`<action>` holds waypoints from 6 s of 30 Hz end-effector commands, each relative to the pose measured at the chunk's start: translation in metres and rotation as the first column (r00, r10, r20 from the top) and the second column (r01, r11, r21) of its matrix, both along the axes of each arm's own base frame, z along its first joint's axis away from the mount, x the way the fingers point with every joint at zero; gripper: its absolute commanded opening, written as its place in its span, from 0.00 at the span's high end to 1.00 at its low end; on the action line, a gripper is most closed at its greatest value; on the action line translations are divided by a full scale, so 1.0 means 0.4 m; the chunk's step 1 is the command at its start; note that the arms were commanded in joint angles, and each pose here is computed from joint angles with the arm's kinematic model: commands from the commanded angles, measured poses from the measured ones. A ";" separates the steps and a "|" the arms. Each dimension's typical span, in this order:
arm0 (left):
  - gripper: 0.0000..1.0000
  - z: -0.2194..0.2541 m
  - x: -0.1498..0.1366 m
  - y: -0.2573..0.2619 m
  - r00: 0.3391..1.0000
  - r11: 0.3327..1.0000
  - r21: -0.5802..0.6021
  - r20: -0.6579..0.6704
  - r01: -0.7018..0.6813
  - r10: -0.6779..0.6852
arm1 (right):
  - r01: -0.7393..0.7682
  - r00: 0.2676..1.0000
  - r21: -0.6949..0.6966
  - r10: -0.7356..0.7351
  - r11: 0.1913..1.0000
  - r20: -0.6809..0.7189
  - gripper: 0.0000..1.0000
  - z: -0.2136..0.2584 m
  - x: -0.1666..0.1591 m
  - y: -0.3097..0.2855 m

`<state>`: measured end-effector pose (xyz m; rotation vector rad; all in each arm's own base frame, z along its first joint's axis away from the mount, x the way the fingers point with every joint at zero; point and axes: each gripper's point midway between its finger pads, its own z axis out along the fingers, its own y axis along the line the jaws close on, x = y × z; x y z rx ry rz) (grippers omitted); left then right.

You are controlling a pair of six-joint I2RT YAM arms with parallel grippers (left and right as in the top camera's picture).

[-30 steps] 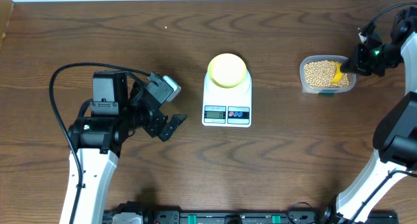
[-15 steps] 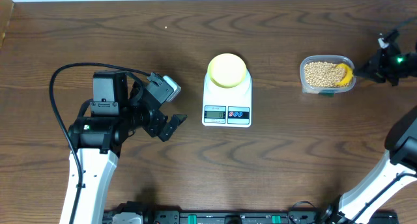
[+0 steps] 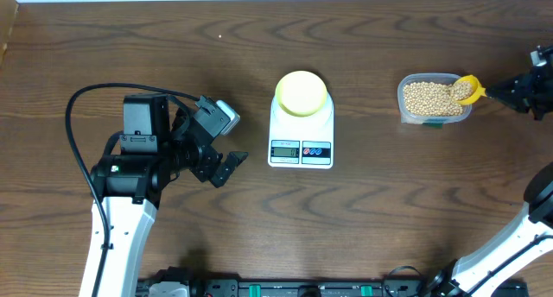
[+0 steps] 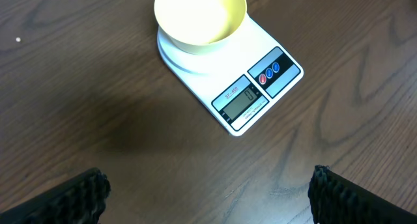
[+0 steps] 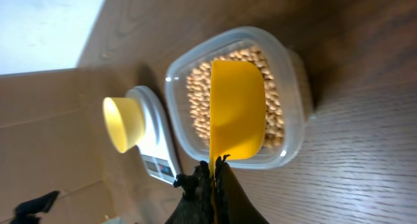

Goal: Scoop item into bowl and weigh 50g on scale
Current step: 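Tilt the scoop up and lift it out of the tub with soybeans, then carry the scoop over the yellow bowl and tip soybeans into it, then move the empty scoop back to the soybean tub with the right gripper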

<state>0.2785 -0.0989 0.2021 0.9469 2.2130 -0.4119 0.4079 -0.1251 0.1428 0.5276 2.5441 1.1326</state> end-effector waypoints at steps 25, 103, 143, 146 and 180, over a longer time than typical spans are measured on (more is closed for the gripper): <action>0.01 -0.006 -0.002 -0.002 1.000 1.000 -0.003 -0.002 0.013 -0.013 | -0.216 0.974 0.302 0.185 0.928 0.128 0.99 0.111 0.048 0.304; 0.01 -0.006 -0.002 -0.002 1.000 1.000 -0.004 -0.002 0.013 -0.013 | -0.509 0.805 -0.516 0.594 0.689 -0.003 0.99 0.109 0.078 0.879; 0.01 -0.006 -0.002 -0.002 1.000 1.000 -0.004 -0.002 0.013 -0.013 | -0.332 0.824 -0.705 0.556 0.627 0.106 0.99 0.266 0.158 0.758; 0.01 -0.006 -0.002 -0.002 1.000 1.000 -0.003 -0.002 0.013 -0.013 | -0.298 0.869 -0.702 0.488 0.647 0.081 0.99 0.295 0.155 0.652; 0.01 -0.006 -0.002 -0.002 1.000 1.000 -0.004 -0.002 0.013 -0.013 | -0.368 0.915 -0.684 0.113 0.630 -0.388 0.99 -0.027 0.023 0.140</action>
